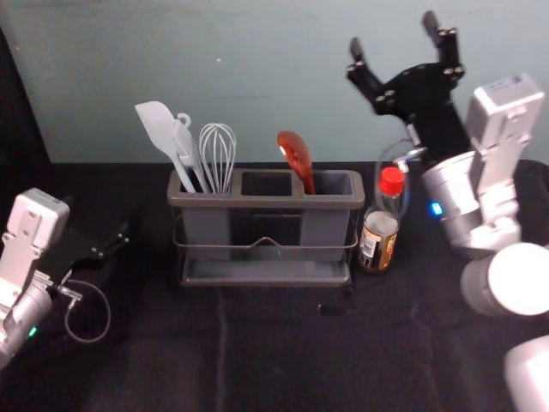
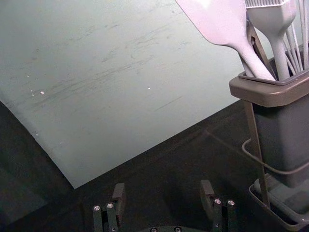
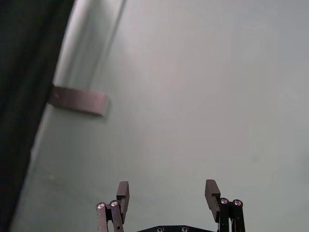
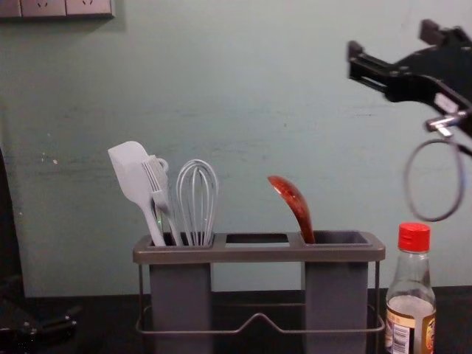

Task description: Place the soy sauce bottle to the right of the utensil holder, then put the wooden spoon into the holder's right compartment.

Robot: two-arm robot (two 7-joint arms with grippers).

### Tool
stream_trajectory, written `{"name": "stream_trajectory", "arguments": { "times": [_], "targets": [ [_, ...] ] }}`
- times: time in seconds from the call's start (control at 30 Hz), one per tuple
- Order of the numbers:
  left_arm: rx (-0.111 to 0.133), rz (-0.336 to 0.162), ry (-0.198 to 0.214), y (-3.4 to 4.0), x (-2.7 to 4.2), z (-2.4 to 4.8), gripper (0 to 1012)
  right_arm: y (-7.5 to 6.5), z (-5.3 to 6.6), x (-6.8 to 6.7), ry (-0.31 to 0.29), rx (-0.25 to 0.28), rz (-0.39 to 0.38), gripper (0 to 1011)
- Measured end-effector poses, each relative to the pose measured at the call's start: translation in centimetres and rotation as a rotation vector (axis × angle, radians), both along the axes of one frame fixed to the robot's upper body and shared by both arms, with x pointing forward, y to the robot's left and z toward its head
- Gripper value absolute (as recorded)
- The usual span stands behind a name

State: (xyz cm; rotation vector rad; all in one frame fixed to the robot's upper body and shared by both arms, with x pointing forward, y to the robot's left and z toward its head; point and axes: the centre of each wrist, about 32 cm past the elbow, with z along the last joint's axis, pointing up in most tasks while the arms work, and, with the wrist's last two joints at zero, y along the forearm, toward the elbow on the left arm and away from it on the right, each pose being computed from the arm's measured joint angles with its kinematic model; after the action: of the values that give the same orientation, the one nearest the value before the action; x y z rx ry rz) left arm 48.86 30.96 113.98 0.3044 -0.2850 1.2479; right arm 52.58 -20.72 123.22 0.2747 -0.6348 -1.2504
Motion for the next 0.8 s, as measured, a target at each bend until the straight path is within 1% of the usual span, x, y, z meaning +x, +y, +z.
{"name": "stream_trajectory", "arguments": {
  "times": [0.03,0.07,0.13,0.17,0.23,0.27,0.37,0.4,0.47,0.5,0.57,0.6,0.63,0.67,0.73,0.77,0.8],
  "targets": [
    [0.0,0.0,0.0,0.0,0.0,0.0,1011,-0.4,0.1,0.0,0.005,-0.004,-0.01,1004],
    [0.0,0.0,0.0,0.0,0.0,0.0,1011,-1.3,0.4,0.0,0.021,-0.014,-0.033,1004],
    [0.0,0.0,0.0,0.0,0.0,0.0,1011,-2.3,0.7,-0.1,0.035,-0.023,-0.056,1004],
    [0.0,0.0,0.0,0.0,0.0,0.0,1012,-3.3,0.8,-0.1,0.05,-0.032,-0.077,1004],
    [0.0,0.0,0.0,0.0,0.0,0.0,1012,-4.2,0.9,0.0,0.069,-0.043,-0.095,1004],
    [0.0,0.0,0.0,0.0,0.0,0.0,1011,-5.2,1.0,0.0,0.089,-0.051,-0.112,1004],
    [0.0,0.0,0.0,0.0,0.0,0.0,1011,-6.3,0.7,0.0,0.122,-0.061,-0.128,1004],
    [0.0,0.0,0.0,0.0,0.0,0.0,1011,-7.0,0.4,0.0,0.149,-0.067,-0.138,1004],
    [0.0,0.0,0.0,0.0,0.0,0.0,1011,-7.4,0.0,0.0,0.18,-0.073,-0.145,1004],
    [0.0,0.0,0.0,0.0,0.0,0.0,1011,-7.9,-0.5,-0.1,0.215,-0.082,-0.154,1004],
    [0.0,0.0,0.0,0.0,0.0,0.0,1011,-8.3,-1.1,-0.1,0.255,-0.09,-0.166,1004],
    [0.0,0.0,0.0,0.0,0.0,0.0,1011,-8.7,-1.8,-0.2,0.293,-0.096,-0.177,1004],
    [0.0,0.0,0.0,0.0,0.0,0.0,1011,-8.8,-2.2,-0.2,0.311,-0.097,-0.182,1004],
    [0.0,0.0,0.0,0.0,0.0,0.0,1011,-9.2,-3.0,-0.4,0.346,-0.1,-0.189,1004],
    [0.0,0.0,0.0,0.0,0.0,0.0,1011,-9.5,-3.8,-0.6,0.38,-0.098,-0.193,1004],
    [0.0,0.0,0.0,0.0,0.0,0.0,1011,-9.8,-4.6,-0.8,0.413,-0.096,-0.192,1004],
    [0.0,0.0,0.0,0.0,0.0,0.0,1011,-9.9,-5.0,-0.9,0.43,-0.096,-0.19,1004]
  ]
}}
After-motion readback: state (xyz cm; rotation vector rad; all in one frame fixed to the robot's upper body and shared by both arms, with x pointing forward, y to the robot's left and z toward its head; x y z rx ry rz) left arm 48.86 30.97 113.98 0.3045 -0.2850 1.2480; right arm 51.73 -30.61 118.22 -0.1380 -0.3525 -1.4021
